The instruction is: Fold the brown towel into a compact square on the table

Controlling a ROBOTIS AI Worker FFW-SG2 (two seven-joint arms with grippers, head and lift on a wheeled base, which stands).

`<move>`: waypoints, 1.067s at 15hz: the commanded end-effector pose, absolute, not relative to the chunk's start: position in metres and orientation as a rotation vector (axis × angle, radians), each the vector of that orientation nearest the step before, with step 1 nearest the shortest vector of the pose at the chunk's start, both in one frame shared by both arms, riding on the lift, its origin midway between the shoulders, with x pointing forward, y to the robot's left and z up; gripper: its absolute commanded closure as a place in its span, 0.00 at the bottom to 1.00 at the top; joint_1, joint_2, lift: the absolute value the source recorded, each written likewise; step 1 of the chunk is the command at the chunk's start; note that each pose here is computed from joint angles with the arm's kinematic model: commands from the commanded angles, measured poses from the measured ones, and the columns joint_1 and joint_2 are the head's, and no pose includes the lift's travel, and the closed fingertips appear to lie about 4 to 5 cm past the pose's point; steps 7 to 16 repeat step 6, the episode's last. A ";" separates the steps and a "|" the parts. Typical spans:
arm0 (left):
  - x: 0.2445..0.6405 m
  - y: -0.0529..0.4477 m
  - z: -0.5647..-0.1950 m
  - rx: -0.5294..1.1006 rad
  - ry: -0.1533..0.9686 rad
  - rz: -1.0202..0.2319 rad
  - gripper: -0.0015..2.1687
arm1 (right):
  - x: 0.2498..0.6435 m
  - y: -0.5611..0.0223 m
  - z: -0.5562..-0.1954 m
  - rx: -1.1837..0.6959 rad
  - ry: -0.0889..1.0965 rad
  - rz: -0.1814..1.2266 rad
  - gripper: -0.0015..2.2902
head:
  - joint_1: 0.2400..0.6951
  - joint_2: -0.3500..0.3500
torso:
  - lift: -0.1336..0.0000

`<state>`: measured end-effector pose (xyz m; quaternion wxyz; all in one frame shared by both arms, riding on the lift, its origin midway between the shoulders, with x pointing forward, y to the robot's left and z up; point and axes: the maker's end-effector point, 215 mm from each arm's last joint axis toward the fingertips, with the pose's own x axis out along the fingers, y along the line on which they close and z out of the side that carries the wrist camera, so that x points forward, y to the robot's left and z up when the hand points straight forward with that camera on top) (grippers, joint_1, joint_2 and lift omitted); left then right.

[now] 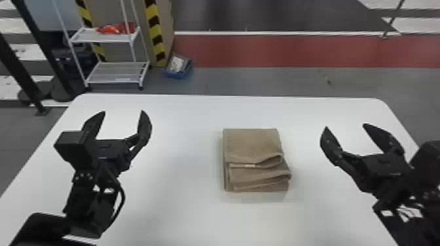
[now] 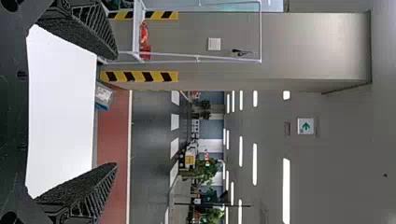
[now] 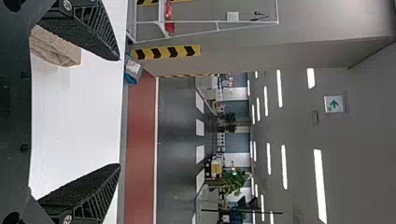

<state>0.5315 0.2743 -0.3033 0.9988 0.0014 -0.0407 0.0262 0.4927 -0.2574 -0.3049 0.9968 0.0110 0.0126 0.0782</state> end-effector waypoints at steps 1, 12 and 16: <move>0.530 0.273 -0.303 0.001 -0.081 0.047 0.04 | 0.492 -0.263 -0.301 0.014 0.023 0.148 0.03 | 1.00 0.53 | 0.07; 0.528 0.269 -0.297 -0.003 -0.090 0.040 0.04 | 0.490 -0.264 -0.299 0.011 0.015 0.149 0.04 | 1.00 0.51 | 0.07; 0.528 0.269 -0.297 -0.003 -0.090 0.040 0.04 | 0.490 -0.264 -0.299 0.011 0.015 0.149 0.04 | 1.00 0.51 | 0.07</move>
